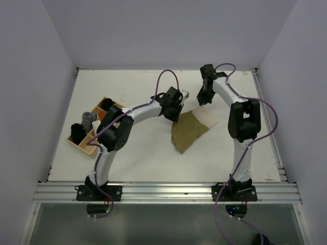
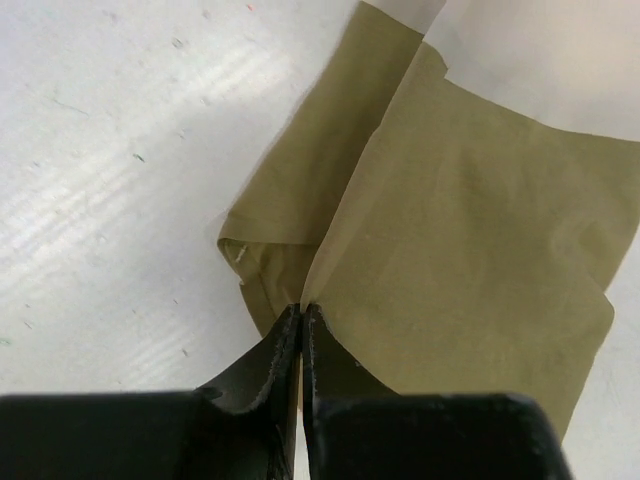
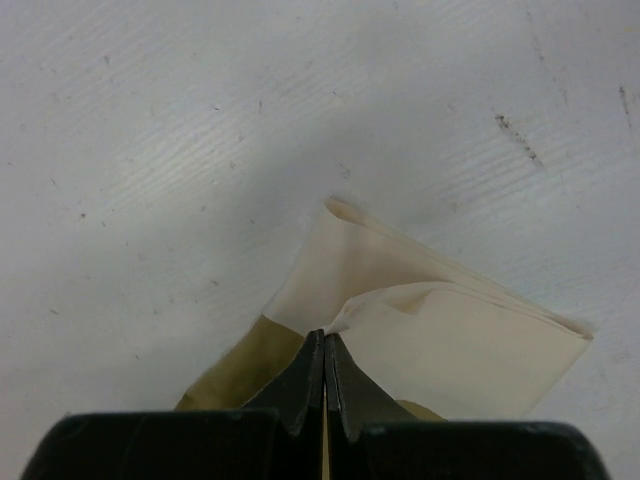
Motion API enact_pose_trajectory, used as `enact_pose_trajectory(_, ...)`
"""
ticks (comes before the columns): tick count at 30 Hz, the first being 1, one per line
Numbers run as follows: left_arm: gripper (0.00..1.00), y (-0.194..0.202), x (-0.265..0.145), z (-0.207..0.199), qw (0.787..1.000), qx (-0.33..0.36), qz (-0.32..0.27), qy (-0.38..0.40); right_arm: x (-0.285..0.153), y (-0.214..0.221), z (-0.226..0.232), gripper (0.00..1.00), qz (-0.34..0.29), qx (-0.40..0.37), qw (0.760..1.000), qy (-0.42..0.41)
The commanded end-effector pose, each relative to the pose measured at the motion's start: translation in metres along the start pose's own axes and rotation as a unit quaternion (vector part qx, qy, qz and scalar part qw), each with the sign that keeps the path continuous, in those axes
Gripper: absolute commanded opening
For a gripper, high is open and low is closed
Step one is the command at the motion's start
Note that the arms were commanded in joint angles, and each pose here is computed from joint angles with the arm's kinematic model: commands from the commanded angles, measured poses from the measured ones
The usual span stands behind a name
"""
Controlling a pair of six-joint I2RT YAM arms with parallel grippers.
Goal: Roll the underwear
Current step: Fold the underwear
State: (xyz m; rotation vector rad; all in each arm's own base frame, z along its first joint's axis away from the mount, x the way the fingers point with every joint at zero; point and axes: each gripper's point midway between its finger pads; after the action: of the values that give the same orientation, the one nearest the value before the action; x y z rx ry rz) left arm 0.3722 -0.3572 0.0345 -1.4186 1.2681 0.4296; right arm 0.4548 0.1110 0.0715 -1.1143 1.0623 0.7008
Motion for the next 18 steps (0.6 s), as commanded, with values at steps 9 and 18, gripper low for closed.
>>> enact_pose_trajectory(9, 0.47, -0.069, -0.009, 0.032, 0.996, -0.024, -0.077, -0.031, 0.014, -0.044, 0.064, 0.22, -0.030, -0.049, 0.991, -0.121)
enact_pose_trajectory(18, 0.57, -0.074, 0.004, 0.021, 0.997, 0.032, -0.066, 0.007, -0.012, -0.024, 0.049, 0.37, -0.005, -0.062, 0.991, -0.120)
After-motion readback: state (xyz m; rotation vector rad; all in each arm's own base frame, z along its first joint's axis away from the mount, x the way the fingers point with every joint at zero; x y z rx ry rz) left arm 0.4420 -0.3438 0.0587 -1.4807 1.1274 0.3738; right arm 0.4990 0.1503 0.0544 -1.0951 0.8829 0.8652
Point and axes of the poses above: each gripper's point midway between its finger pads, its own x axis out along the fingers, its own z axis along the line the jaws close on, y = z × x, and after that the axes turned 11 degrees about -x, right-handed
